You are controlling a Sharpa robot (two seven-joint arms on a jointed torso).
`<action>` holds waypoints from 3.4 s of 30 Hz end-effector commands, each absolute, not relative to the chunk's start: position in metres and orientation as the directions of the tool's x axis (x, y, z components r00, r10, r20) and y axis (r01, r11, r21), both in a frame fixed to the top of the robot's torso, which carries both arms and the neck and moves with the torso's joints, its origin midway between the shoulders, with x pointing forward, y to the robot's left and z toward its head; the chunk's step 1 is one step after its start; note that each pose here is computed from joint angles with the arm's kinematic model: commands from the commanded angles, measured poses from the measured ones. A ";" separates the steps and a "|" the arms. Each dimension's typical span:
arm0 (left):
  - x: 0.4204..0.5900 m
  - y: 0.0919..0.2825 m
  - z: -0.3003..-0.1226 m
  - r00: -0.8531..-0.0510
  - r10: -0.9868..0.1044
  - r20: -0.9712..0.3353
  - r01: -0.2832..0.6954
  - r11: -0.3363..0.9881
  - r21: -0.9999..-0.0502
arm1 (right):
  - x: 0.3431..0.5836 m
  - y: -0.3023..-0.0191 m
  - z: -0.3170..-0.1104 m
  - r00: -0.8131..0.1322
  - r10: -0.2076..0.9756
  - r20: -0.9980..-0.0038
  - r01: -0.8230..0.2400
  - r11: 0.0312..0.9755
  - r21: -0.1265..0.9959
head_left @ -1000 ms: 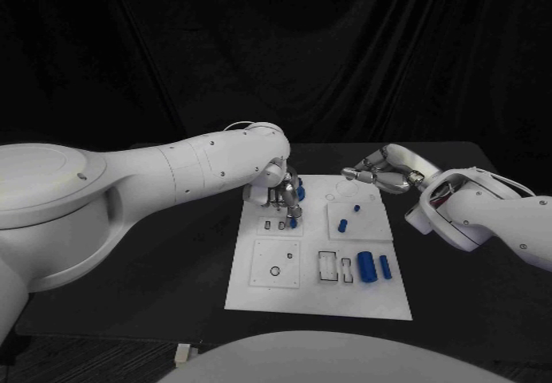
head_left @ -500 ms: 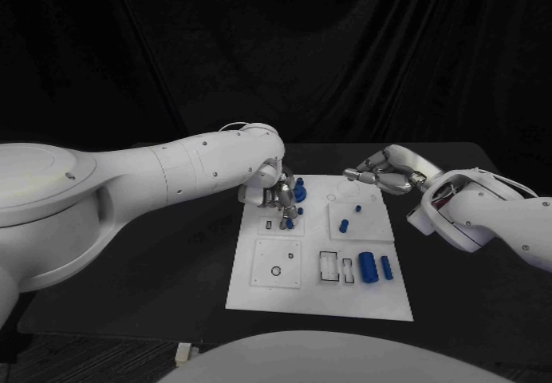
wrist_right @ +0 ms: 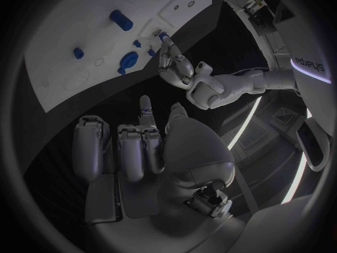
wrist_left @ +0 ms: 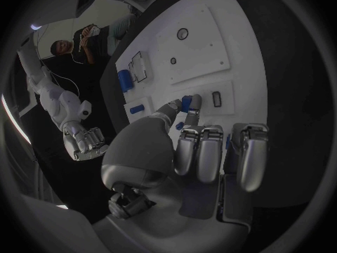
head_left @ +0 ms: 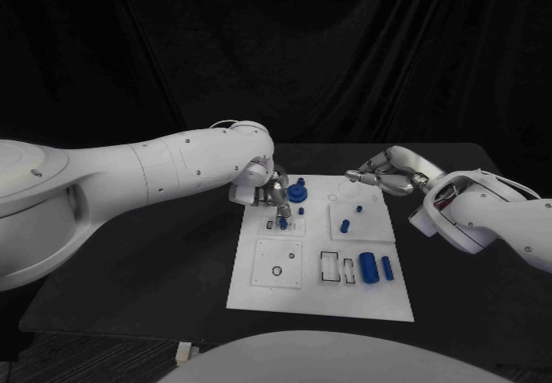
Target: Assemble the parts on the task board
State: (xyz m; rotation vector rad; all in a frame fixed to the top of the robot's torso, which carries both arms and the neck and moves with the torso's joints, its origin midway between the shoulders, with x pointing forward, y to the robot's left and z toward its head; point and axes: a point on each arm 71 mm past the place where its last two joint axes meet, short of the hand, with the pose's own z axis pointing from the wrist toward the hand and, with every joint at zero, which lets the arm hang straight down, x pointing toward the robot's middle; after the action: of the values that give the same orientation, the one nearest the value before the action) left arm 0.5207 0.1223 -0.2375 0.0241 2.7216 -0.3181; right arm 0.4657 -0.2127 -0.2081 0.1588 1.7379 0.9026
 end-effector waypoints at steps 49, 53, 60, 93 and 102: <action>0.512 0.131 -0.242 -0.855 -0.050 -0.515 0.062 0.979 -0.197 | 0.461 -0.218 -0.222 -0.402 0.518 -0.755 -0.293 0.709 0.642; 0.512 0.131 -0.243 -0.857 -0.049 -0.513 0.061 0.979 -0.197 | 0.461 -0.218 -0.222 -0.402 0.517 -0.755 -0.293 0.709 0.642; 0.511 0.131 -0.244 -0.854 -0.066 -0.516 0.050 0.977 -0.207 | 0.461 -0.217 -0.223 -0.405 0.516 -0.755 -0.294 0.708 0.642; 0.502 0.127 -0.247 -0.865 -0.067 -0.498 0.058 0.971 -0.232 | 0.462 -0.218 -0.225 -0.412 0.511 -0.754 -0.289 0.712 0.640; 0.503 0.128 -0.248 -0.864 -0.072 -0.499 0.052 0.972 -0.230 | 0.461 -0.218 -0.225 -0.415 0.510 -0.753 -0.288 0.712 0.641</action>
State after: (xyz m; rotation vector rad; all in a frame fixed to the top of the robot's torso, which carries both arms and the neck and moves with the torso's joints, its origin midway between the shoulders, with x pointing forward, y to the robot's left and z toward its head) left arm 0.5036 0.1296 -0.2469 -0.0030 2.5933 -0.3026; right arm 0.4623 -0.2178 -0.2234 0.1730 1.7819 0.8904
